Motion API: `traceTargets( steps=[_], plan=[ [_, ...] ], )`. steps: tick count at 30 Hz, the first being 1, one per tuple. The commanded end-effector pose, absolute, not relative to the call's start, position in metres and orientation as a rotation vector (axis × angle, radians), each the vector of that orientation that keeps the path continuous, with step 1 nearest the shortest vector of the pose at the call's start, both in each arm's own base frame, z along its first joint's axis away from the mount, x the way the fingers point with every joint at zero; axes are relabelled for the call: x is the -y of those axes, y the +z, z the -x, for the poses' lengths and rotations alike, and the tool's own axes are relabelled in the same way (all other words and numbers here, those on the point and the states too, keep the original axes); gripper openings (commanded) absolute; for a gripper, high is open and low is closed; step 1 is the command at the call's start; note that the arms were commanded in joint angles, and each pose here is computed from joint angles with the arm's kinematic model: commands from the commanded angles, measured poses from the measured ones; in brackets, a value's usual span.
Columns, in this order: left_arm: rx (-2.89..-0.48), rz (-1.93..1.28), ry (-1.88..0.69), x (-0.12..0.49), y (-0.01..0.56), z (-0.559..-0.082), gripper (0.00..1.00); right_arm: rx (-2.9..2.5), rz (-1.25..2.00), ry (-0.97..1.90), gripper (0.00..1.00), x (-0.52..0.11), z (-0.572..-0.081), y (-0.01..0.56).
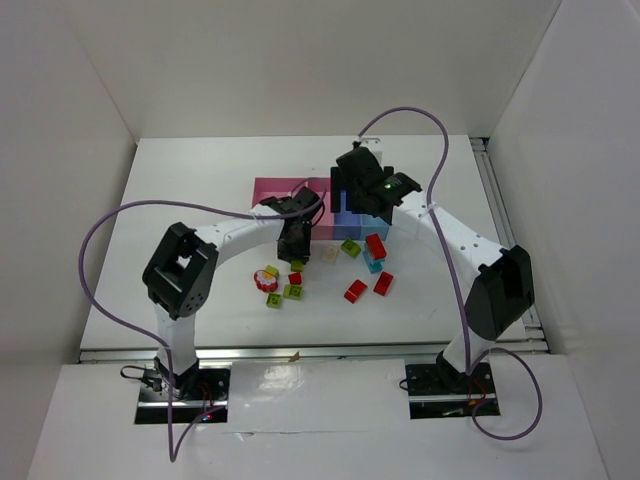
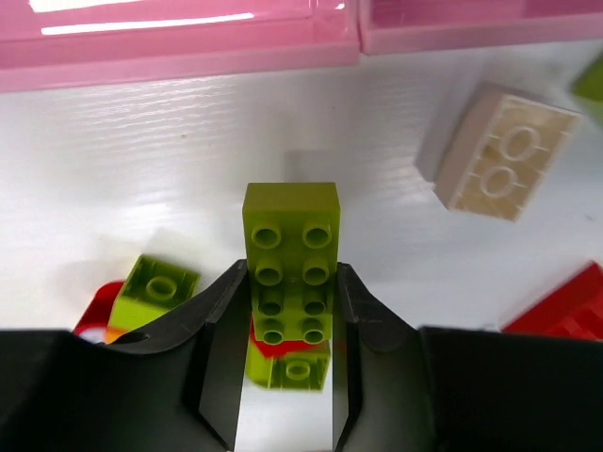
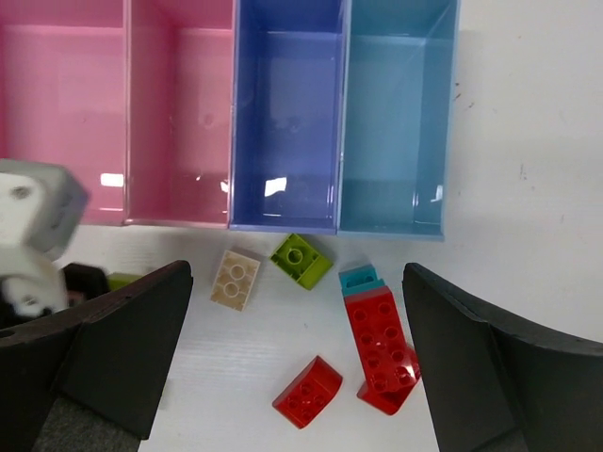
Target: Sort the legos into containers by color
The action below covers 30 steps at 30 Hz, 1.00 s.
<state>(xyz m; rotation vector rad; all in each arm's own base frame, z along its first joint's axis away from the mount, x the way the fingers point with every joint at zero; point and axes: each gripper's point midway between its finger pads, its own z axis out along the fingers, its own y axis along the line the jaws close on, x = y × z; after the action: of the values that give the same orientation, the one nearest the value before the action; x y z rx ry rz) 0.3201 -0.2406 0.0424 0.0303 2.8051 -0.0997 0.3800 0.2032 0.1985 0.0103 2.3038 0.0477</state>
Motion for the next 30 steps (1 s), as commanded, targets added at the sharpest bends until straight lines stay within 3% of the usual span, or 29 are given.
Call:
traceTargets(
  steps=[1, 10, 16, 18, 19, 20, 21, 23, 30],
  plan=[
    [-2.687, -0.063, -0.16, 0.241, 0.105, -0.33, 0.21, -2.225, -0.1, 0.008, 1.0, -0.184, -0.379, 0.225],
    [-2.522, 0.048, -0.178, 0.216, 0.177, -0.391, 0.2, -2.195, -0.172, -0.022, 1.0, -0.161, -0.365, 0.237],
    [-2.523, 0.14, -0.143, 0.193, 0.159, -0.452, 0.2, -2.241, -0.188, -0.048, 1.0, -0.153, -0.352, 0.224],
    [-2.532, 0.157, -0.116, 0.189, 0.151, -0.461, 0.3, -2.249, -0.182, -0.037, 1.0, -0.154, -0.349, 0.223],
    [-2.512, 0.152, -0.1, 0.185, 0.155, -0.471, 0.44, -2.253, -0.178, -0.028, 1.0, -0.155, -0.349, 0.222],
    [-2.531, 0.138, -0.084, 0.186, 0.142, -0.476, 0.68, -2.258, -0.174, -0.019, 1.0, -0.156, -0.346, 0.222],
    [-2.536, 0.138, -0.082, 0.187, 0.14, -0.478, 0.78, -2.264, -0.169, -0.006, 1.0, -0.157, -0.345, 0.221],
    [-2.538, 0.111, -0.088, 0.191, 0.145, -0.483, 0.88, -2.266, -0.168, -0.008, 1.0, -0.156, -0.343, 0.223],
    [-2.535, 0.052, -0.21, 0.206, 0.169, -0.452, 0.84, -2.302, -0.182, -0.048, 1.0, -0.144, -0.327, 0.208]
  ],
)
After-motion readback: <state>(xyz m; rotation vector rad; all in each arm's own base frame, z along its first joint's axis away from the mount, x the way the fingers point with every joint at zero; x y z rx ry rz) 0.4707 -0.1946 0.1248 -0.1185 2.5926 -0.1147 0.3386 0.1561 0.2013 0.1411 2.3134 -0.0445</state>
